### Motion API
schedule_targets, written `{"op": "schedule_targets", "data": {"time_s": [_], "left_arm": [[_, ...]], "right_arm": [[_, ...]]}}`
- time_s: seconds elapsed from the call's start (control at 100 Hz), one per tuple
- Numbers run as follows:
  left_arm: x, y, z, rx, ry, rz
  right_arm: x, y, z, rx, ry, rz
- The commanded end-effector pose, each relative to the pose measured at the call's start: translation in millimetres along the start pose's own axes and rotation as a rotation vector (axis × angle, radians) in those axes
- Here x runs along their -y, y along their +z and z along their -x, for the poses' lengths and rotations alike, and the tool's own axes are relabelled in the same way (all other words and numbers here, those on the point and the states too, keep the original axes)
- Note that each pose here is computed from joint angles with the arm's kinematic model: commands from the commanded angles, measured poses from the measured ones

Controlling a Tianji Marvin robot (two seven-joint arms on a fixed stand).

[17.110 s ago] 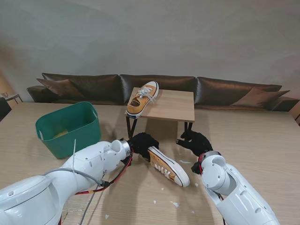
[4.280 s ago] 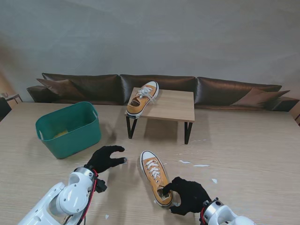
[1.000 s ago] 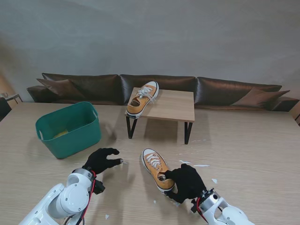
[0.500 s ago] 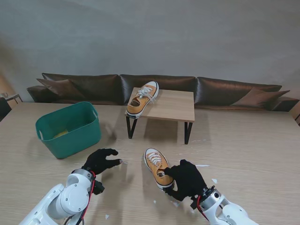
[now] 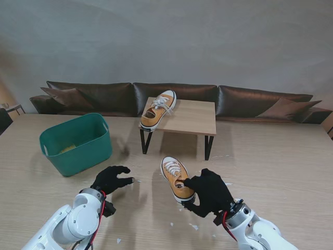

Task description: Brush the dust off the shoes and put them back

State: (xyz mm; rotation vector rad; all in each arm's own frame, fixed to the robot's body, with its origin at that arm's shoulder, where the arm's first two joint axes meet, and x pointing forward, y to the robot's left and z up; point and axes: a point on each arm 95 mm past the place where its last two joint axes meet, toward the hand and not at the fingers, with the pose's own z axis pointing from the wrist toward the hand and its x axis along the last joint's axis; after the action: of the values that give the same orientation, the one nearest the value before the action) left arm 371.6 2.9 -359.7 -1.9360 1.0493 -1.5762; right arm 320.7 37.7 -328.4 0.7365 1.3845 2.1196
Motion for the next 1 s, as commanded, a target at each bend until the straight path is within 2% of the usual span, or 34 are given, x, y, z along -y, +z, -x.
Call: {"op": "schedule_targets", "data": {"time_s": [0.0, 0.33, 0.59, 0.99], "left_arm": [[-2.9, -0.1, -1.9, 0.003, -0.011, 0.017], [-2.7, 0.8, -1.4, 0.013, -0.013, 0.019], [-3.6, 2.1, -0.8, 0.022, -0.014, 0.025], [-5.7, 7.6, 0.8, 0.035, -0.002, 0.049]], "right_arm": [[-10.4, 5.6, -4.4, -0.015, 0.012, 0.016], [-41.7, 11.3, -8.6, -0.025, 0.032, 0.07], [-65.8, 28.6, -8.9, -0.013, 0.01, 0.109], [-84.7, 56.0, -1.5, 0.048, -0.008, 0.141]]}}
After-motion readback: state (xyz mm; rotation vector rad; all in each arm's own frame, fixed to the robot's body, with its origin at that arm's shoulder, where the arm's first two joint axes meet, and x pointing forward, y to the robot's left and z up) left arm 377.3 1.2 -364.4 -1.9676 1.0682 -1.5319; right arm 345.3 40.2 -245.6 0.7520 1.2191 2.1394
